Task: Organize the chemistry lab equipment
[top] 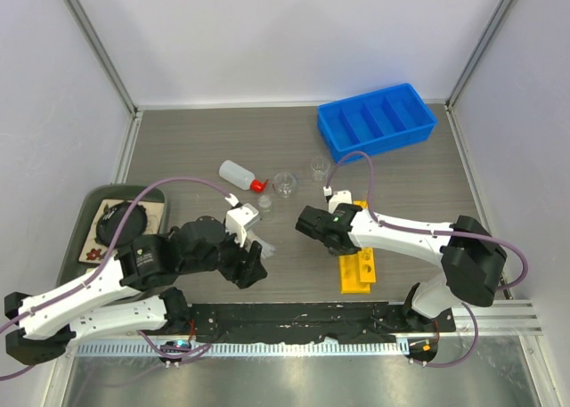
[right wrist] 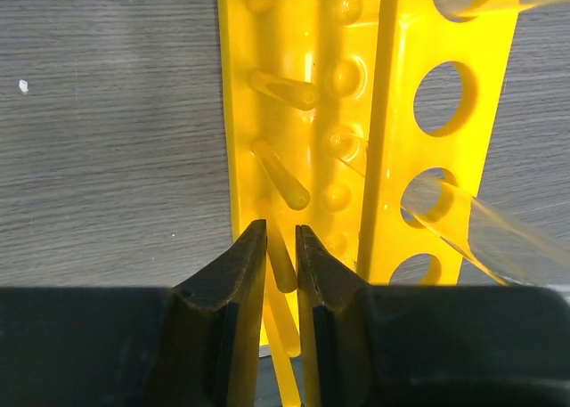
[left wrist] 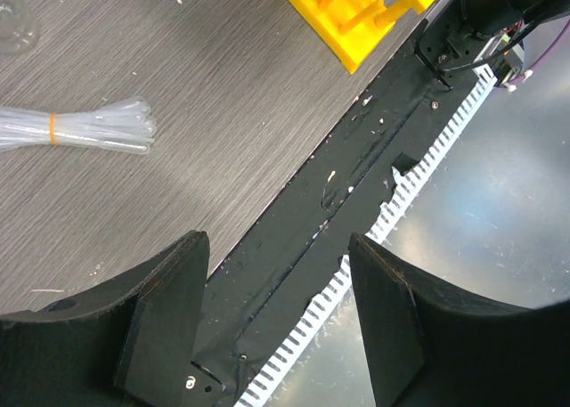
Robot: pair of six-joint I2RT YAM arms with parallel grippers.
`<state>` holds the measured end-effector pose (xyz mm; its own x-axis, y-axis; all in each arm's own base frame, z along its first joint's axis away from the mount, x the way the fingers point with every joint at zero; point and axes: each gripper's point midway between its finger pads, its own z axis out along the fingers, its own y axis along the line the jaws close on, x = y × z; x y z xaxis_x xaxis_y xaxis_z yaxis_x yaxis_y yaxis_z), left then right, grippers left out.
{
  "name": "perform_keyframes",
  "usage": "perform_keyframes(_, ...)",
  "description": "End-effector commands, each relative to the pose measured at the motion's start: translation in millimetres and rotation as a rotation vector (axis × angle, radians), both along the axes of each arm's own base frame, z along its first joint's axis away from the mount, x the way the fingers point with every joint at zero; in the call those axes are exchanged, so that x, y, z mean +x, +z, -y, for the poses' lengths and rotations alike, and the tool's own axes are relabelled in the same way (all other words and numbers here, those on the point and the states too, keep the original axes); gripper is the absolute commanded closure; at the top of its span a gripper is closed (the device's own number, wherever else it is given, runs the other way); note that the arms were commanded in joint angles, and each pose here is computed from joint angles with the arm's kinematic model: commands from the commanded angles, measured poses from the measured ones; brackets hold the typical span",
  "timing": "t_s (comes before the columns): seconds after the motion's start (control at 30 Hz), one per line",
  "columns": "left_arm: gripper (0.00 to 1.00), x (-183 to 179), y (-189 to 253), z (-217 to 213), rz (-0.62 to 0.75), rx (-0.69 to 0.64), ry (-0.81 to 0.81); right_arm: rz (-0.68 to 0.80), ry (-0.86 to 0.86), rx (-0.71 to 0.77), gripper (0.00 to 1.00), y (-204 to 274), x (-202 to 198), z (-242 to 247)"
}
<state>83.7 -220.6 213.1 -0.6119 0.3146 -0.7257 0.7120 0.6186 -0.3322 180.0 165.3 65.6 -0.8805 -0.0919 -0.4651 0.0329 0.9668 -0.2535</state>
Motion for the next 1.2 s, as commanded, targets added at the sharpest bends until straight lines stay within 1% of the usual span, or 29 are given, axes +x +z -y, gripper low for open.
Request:
perform_keyframes(0.0,0.32,2.7,7.7,1.6,0.018,-0.013,0.001,0.028,-0.004,-0.003,0.79,0.5,7.8,2.0)
perform_keyframes(0.03,0.32,2.9,7.7,2.0,0.018,-0.013,0.001,0.027,-0.004,-0.002,0.82,0.4,8.3,2.2)
perform_keyframes(0.13,0.32,3.5,8.2,3.3,0.017,-0.012,0.001,0.022,-0.006,-0.007,0.89,-0.8,8.0,4.9)
perform_keyframes(0.23,0.32,4.0,7.4,4.4,0.016,-0.007,0.000,0.019,-0.017,-0.016,0.93,-2.2,8.0,10.7)
perform_keyframes(0.43,0.32,4.8,7.0,6.4,0.016,-0.002,-0.003,0.019,-0.052,-0.002,0.94,-2.4,9.5,19.8)
perform_keyframes(0.63,0.32,6.7,6.4,12.1,0.013,0.007,-0.010,0.020,-0.114,0.026,0.96,3.7,21.9,35.3)
perform_keyframes(0.87,0.32,8.7,5.9,19.4,0.010,0.007,-0.018,0.038,-0.227,0.078,0.96,11.9,52.0,68.8)
perform_keyframes(1.03,0.32,9.7,3.2,22.8,0.005,0.017,-0.021,0.046,-0.290,0.061,0.96,16.5,77.7,94.5)
perform_keyframes(1.13,0.32,10.2,2.7,22.8,0.007,0.023,-0.023,0.061,-0.307,0.076,0.96,18.8,93.0,102.8)
perform_keyframes(1.17,0.32,10.5,2.1,22.1,0.008,0.026,-0.020,0.058,-0.337,0.072,0.96,16.6,98.5,112.1)
